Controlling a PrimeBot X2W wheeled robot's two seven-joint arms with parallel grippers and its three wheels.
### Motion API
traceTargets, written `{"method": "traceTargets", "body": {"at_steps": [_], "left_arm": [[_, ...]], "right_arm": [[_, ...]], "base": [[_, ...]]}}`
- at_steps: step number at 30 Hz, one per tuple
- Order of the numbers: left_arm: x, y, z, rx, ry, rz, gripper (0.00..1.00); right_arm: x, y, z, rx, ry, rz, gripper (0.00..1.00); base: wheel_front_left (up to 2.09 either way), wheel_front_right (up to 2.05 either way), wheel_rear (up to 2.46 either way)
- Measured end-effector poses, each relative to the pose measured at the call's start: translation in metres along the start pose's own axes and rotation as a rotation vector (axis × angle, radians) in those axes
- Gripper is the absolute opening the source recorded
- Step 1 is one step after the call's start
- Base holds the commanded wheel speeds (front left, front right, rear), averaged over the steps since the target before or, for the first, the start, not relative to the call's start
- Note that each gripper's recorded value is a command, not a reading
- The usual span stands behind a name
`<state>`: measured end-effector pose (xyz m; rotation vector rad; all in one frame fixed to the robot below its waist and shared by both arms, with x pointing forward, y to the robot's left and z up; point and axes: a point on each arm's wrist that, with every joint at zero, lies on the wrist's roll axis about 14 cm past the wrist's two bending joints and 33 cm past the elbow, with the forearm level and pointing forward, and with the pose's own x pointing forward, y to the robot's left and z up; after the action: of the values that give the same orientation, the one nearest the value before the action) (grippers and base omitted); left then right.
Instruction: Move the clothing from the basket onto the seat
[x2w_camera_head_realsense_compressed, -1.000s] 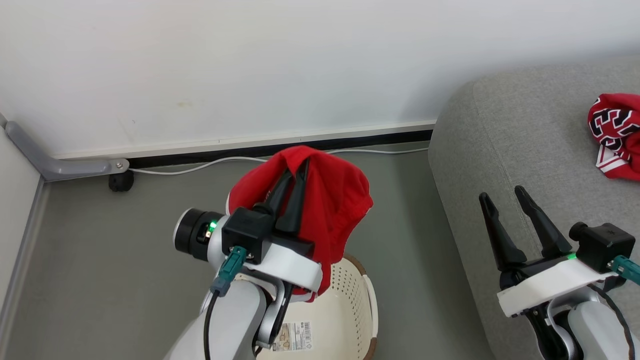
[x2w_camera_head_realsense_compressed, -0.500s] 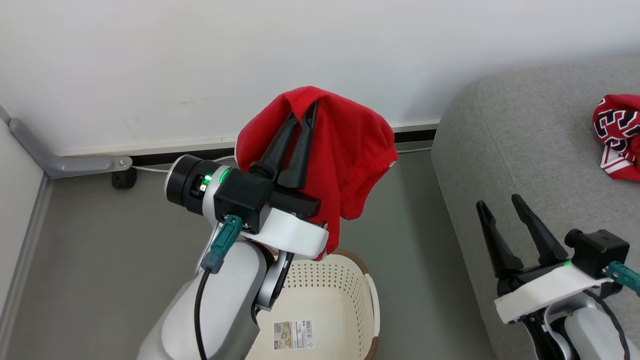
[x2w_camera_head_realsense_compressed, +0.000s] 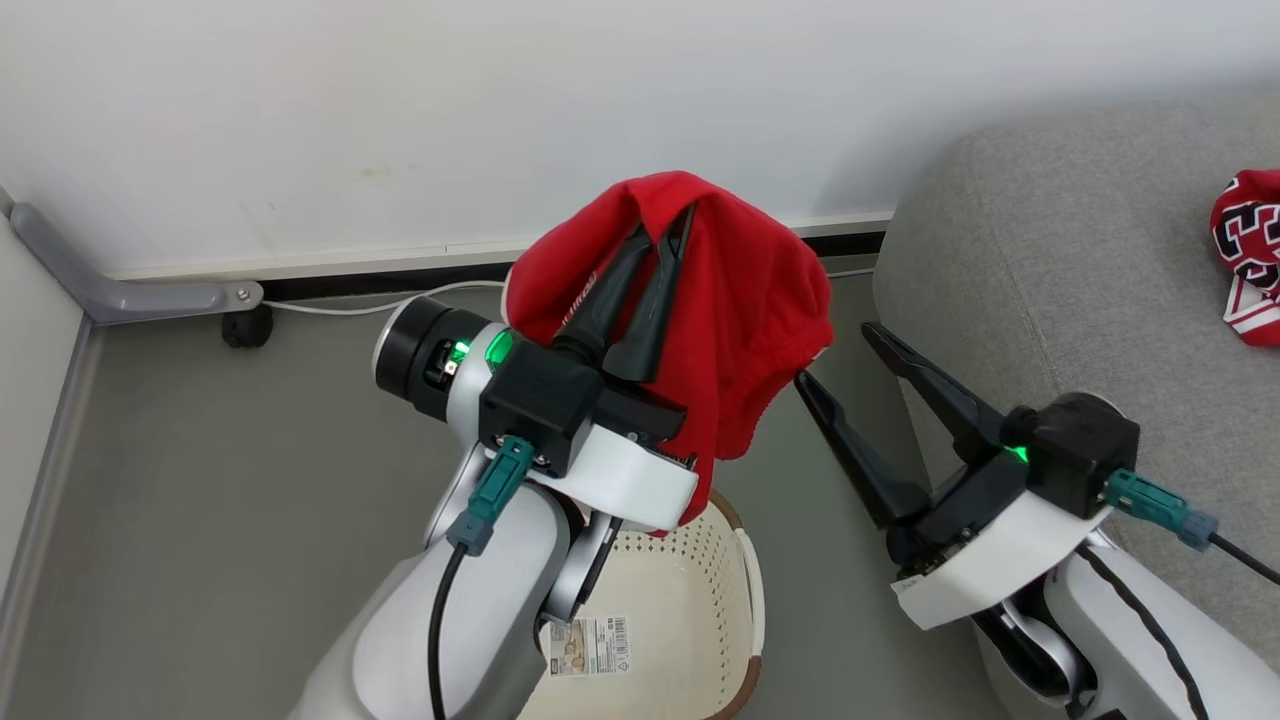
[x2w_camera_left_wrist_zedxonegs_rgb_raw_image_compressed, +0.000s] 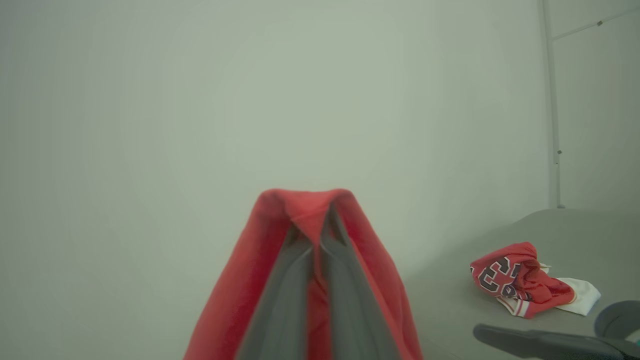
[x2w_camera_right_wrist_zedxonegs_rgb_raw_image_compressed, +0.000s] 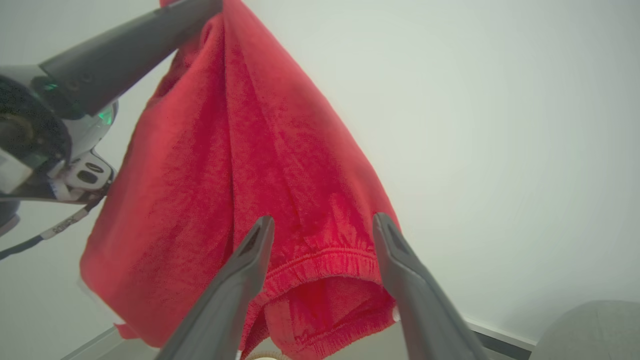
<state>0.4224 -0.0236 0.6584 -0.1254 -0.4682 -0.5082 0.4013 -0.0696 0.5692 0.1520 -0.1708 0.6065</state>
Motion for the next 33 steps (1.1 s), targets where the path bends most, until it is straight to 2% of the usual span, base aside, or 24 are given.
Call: {"method": "traceTargets", "body": {"at_steps": [7,12,15,23,25,32,33], "left_arm": [[-0.004,-0.010,-0.011,-0.006,0.029,-0.034,0.00],[-0.004,-0.015,-0.017,-0.007,0.048,-0.052,0.00],[-0.007,-0.019,-0.021,-0.020,0.061,-0.057,0.00],[-0.004,-0.028,-0.016,-0.025,0.052,-0.081,0.00],[-0.004,-0.029,-0.015,-0.023,0.047,-0.086,0.00],[-0.005,-0.034,-0.012,-0.028,0.043,-0.098,0.00],[-0.005,-0.034,-0.012,-0.031,0.043,-0.098,0.00]], "right_arm": [[0.020,0.026,0.007,-0.155,0.035,0.217,1.00],[0.036,0.026,0.028,-0.264,0.005,0.289,1.00],[0.038,0.024,0.028,-0.301,0.018,0.314,1.00],[0.041,0.030,0.008,-0.320,0.079,0.358,1.00],[0.042,0.028,-0.007,-0.325,0.127,0.367,1.00],[0.050,0.038,-0.031,-0.282,0.185,0.392,1.00],[0.052,0.039,-0.033,-0.271,0.188,0.391,0.45]], "base": [[0.00,0.00,0.00],[0.00,0.00,0.00],[0.00,0.00,0.00],[0.00,0.00,0.00],[0.00,0.00,0.00],[0.00,0.00,0.00],[0.00,0.00,0.00]]}}
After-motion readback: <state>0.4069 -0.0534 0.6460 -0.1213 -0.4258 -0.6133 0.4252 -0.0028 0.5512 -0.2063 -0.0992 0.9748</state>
